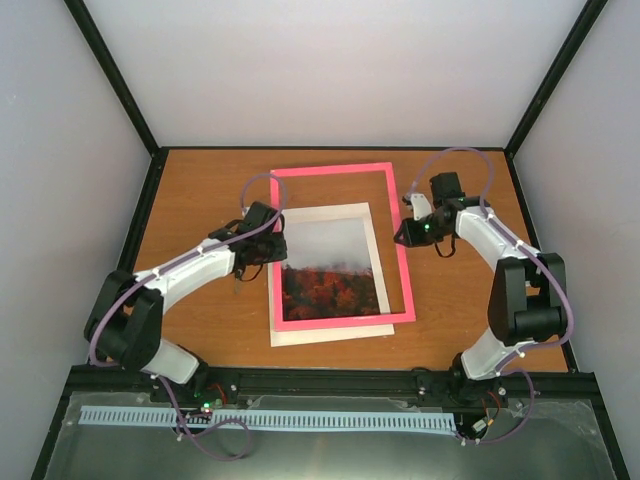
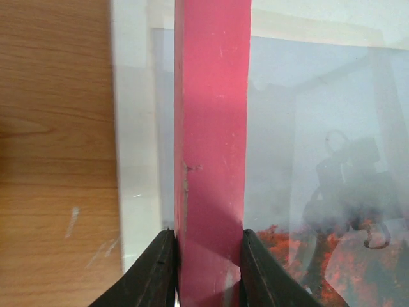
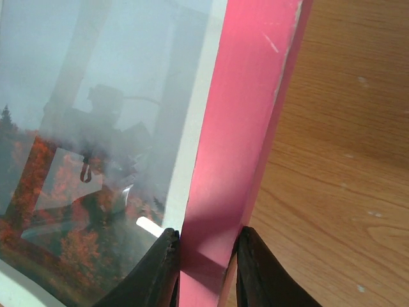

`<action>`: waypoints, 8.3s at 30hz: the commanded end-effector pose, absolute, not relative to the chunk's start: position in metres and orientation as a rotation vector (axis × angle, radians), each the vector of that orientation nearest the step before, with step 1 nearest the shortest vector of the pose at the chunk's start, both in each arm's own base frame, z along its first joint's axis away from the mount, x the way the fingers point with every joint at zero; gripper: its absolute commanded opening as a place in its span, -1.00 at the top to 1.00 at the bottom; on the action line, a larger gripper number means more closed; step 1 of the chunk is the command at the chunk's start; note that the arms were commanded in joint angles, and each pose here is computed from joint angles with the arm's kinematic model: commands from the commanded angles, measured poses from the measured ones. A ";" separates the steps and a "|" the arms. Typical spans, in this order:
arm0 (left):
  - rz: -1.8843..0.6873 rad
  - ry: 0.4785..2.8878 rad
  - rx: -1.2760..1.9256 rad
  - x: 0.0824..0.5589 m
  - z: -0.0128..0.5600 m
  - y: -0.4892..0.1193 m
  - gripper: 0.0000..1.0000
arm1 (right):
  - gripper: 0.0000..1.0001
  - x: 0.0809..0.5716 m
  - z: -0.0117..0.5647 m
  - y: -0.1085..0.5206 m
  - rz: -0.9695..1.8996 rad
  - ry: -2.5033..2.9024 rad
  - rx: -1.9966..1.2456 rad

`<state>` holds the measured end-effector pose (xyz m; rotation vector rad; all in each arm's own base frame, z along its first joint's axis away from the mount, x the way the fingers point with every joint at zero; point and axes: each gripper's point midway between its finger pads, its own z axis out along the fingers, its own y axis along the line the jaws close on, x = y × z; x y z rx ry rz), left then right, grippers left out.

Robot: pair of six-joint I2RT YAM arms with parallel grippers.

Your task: Take the photo out of the frame

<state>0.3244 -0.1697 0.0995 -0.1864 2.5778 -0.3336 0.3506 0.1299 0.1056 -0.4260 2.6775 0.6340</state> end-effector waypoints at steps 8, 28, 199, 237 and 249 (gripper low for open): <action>-0.642 2.430 -0.030 0.383 0.127 -0.299 0.90 | 0.94 0.371 0.082 0.018 0.373 2.729 -0.291; -0.816 2.459 0.193 0.396 0.106 -0.379 0.00 | 0.94 0.409 0.040 -0.153 0.135 2.809 -0.171; -1.034 2.382 -0.148 0.345 0.119 -0.227 0.98 | 0.01 0.288 0.121 0.181 0.696 2.408 -1.098; -0.772 2.509 -0.296 0.485 0.083 -0.121 0.99 | -0.28 0.279 0.085 0.120 0.114 2.272 -1.427; -0.533 2.497 -0.388 0.460 0.088 -0.086 0.02 | -0.20 0.293 0.043 0.119 0.088 2.258 -1.713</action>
